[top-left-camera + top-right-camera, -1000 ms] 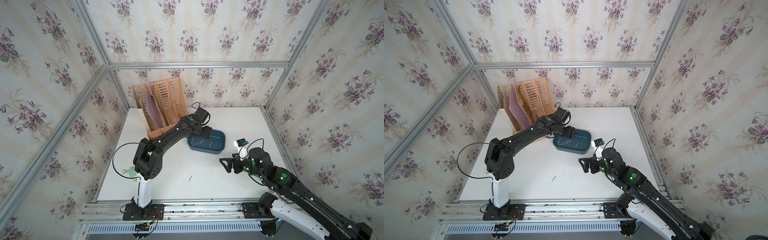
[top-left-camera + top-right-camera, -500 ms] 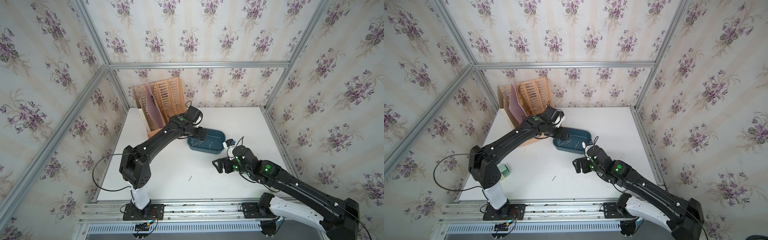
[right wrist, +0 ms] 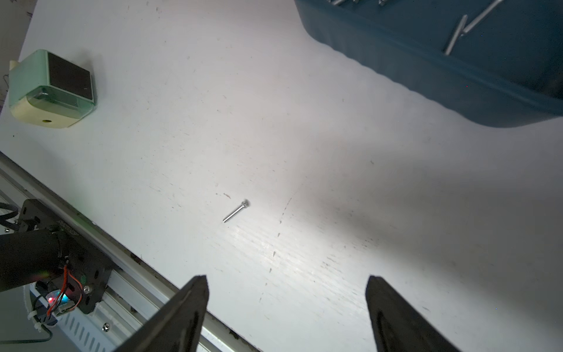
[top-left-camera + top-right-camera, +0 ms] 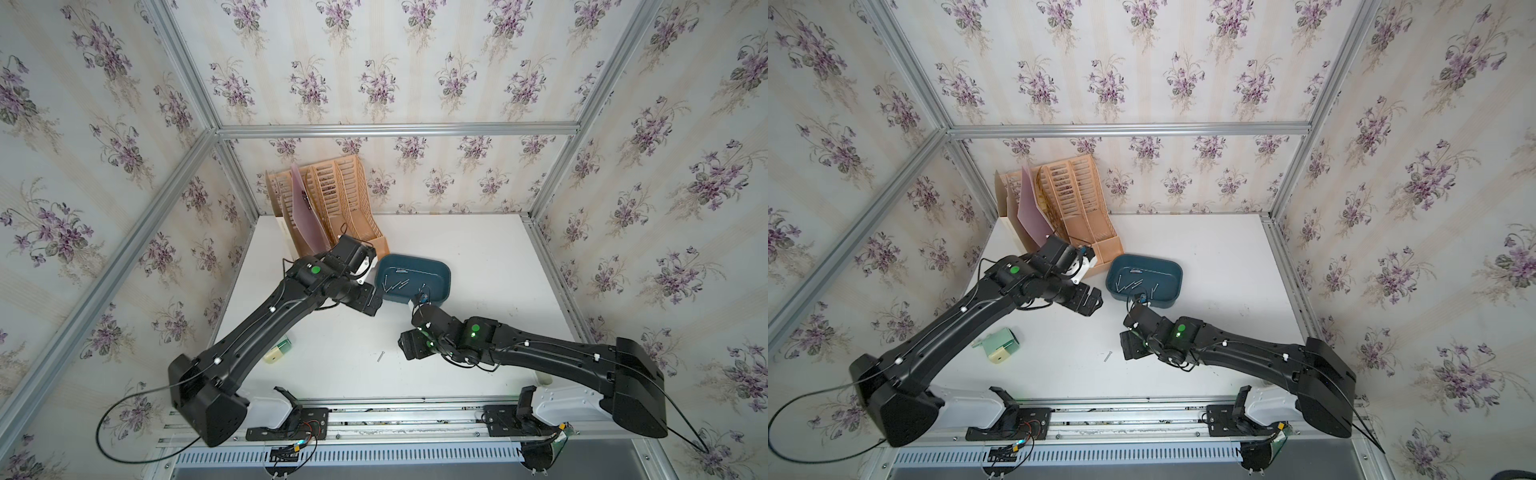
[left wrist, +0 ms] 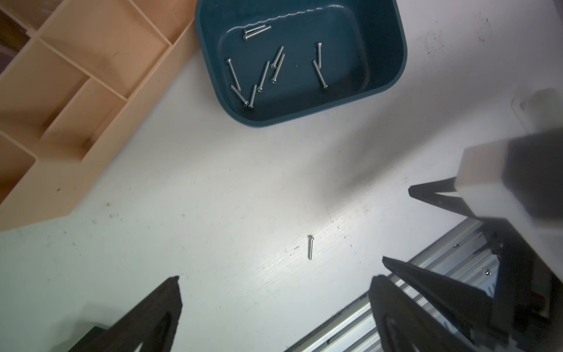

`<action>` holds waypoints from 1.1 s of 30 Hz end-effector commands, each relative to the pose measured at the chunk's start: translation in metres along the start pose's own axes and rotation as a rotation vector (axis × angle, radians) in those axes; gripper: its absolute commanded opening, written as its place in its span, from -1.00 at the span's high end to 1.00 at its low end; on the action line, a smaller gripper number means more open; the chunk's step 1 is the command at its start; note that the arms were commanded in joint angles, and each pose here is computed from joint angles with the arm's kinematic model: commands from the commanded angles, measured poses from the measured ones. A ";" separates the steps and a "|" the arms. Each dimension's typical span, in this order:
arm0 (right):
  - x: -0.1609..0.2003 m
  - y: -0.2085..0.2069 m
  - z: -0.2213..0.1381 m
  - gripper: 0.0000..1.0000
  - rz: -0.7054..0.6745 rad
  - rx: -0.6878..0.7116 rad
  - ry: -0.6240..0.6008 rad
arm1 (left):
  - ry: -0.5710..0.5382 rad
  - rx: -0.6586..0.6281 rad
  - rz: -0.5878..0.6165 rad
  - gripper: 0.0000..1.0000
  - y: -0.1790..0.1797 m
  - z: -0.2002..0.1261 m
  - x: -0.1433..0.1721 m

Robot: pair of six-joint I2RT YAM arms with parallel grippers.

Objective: Put the screws on the desktop into the storage box
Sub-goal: Pick up the screw from the center of the board.

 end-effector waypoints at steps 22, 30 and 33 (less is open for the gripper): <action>0.030 0.054 0.075 0.01 -0.023 -0.027 0.124 | -0.025 0.071 -0.122 -0.98 0.003 -0.017 0.094; 0.034 0.057 0.095 0.10 -0.035 -0.005 0.153 | -0.061 0.075 -0.126 -0.98 0.004 -0.018 0.095; 0.033 0.057 0.102 0.12 -0.040 0.013 0.156 | -0.074 0.069 -0.130 -0.98 0.005 -0.020 0.095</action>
Point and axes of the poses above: each gripper's point midway between its finger pads, its own z axis out along the fingers, its own y axis along the line the jaws close on, x = y × z, the point moved 2 cm from there along -z, back along the fingers, and after that the axes turned 2 degrees about z, right-handed, at the moved point
